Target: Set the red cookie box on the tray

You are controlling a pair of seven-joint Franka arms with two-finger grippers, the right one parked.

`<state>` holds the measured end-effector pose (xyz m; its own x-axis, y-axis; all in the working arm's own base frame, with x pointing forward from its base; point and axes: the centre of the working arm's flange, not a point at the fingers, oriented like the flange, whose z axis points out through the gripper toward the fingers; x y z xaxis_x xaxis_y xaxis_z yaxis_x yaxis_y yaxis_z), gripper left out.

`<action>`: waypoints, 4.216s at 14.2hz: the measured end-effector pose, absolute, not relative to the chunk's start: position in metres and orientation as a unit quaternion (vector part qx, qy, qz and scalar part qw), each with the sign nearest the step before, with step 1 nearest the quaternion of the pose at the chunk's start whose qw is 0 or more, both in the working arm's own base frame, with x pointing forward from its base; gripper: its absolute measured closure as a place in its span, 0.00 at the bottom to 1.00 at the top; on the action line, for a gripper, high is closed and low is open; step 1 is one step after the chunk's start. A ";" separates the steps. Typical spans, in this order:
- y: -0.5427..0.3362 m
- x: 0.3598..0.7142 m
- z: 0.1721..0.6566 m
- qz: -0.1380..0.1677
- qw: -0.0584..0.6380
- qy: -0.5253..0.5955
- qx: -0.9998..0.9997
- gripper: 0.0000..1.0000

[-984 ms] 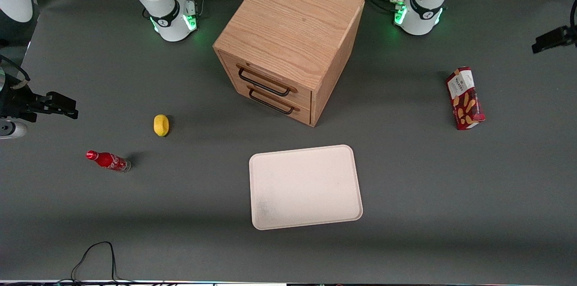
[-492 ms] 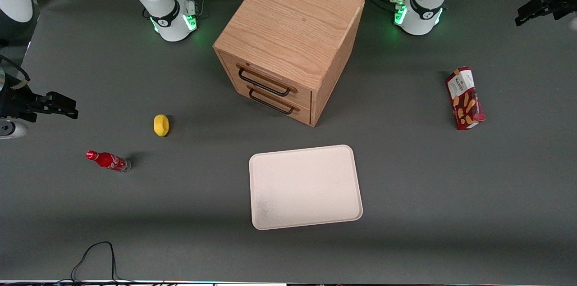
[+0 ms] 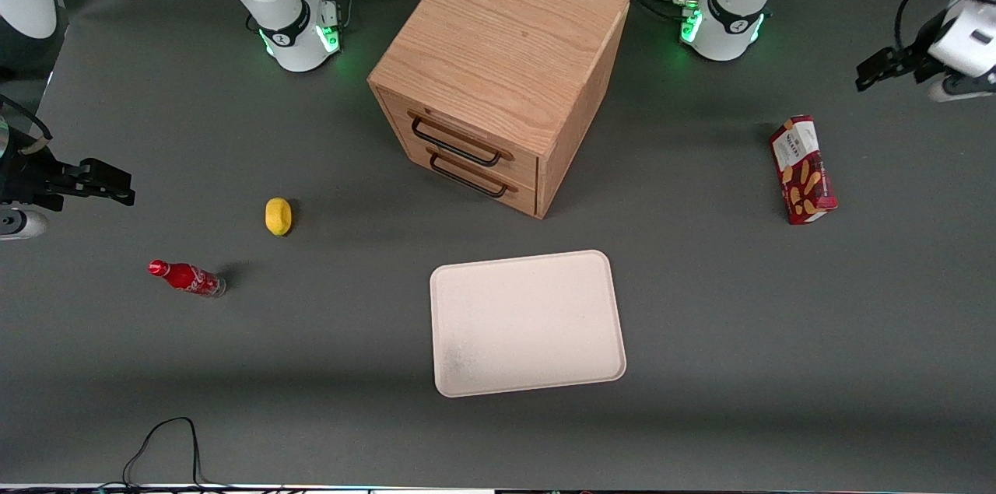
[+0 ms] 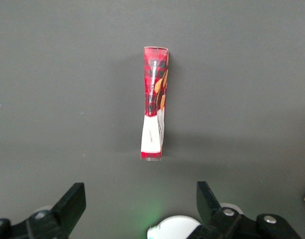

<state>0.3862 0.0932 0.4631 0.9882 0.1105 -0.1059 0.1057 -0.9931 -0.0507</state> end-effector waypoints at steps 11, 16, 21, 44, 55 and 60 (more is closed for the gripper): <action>0.106 0.410 0.269 0.040 0.013 -0.037 -0.998 0.01; 0.105 0.410 0.231 0.049 0.010 -0.035 -0.998 0.01; 0.105 0.411 0.232 0.048 0.010 -0.034 -0.998 0.05; 0.110 0.482 0.462 0.130 0.013 -0.026 -0.991 0.96; 0.104 0.508 0.590 0.099 0.016 -0.026 -0.995 0.96; 0.044 0.530 0.589 0.092 0.007 -0.040 -0.995 0.96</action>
